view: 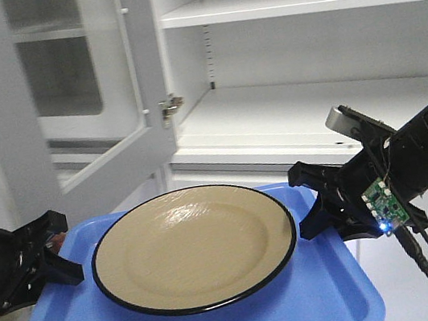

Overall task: Place disk in tray to left cabinet
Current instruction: 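Hold the tray with both grippers while driving to the open cabinet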

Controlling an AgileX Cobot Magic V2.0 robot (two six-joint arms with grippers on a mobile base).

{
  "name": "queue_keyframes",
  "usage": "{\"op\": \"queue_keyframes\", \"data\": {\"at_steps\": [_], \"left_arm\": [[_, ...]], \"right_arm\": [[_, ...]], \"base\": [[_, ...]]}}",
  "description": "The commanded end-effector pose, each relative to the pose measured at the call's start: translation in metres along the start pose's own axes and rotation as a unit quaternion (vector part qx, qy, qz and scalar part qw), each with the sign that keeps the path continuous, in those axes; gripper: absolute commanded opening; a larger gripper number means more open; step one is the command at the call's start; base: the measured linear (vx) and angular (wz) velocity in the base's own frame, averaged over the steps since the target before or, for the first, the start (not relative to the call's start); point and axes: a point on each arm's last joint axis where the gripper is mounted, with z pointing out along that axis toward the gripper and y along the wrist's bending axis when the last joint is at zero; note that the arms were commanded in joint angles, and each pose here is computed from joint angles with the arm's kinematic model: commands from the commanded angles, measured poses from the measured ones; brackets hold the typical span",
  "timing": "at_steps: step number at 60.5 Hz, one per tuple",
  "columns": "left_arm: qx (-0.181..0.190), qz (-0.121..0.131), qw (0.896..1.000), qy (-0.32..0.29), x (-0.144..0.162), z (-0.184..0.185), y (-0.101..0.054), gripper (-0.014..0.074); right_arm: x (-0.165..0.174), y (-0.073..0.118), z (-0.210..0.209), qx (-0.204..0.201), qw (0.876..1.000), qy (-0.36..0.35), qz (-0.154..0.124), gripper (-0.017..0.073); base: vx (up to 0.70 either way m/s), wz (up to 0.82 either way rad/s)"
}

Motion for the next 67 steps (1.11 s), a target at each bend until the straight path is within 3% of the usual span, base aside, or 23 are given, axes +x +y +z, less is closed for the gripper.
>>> {"op": "queue_keyframes", "data": {"at_steps": [1,67], "left_arm": [[0.116,-0.029,0.993,-0.01,0.0048,-0.0175,-0.0399,0.0],[0.116,-0.029,0.993,-0.01,0.0048,-0.0175,-0.0399,0.0]], "right_arm": [[0.0037,0.0403,-0.0247,-0.12,0.992,-0.02,0.021,-0.0006],[0.0038,0.0403,-0.0247,-0.12,0.992,-0.019,0.021,-0.0006]], "base": [[0.11,-0.43],[0.2,-0.28]]}}
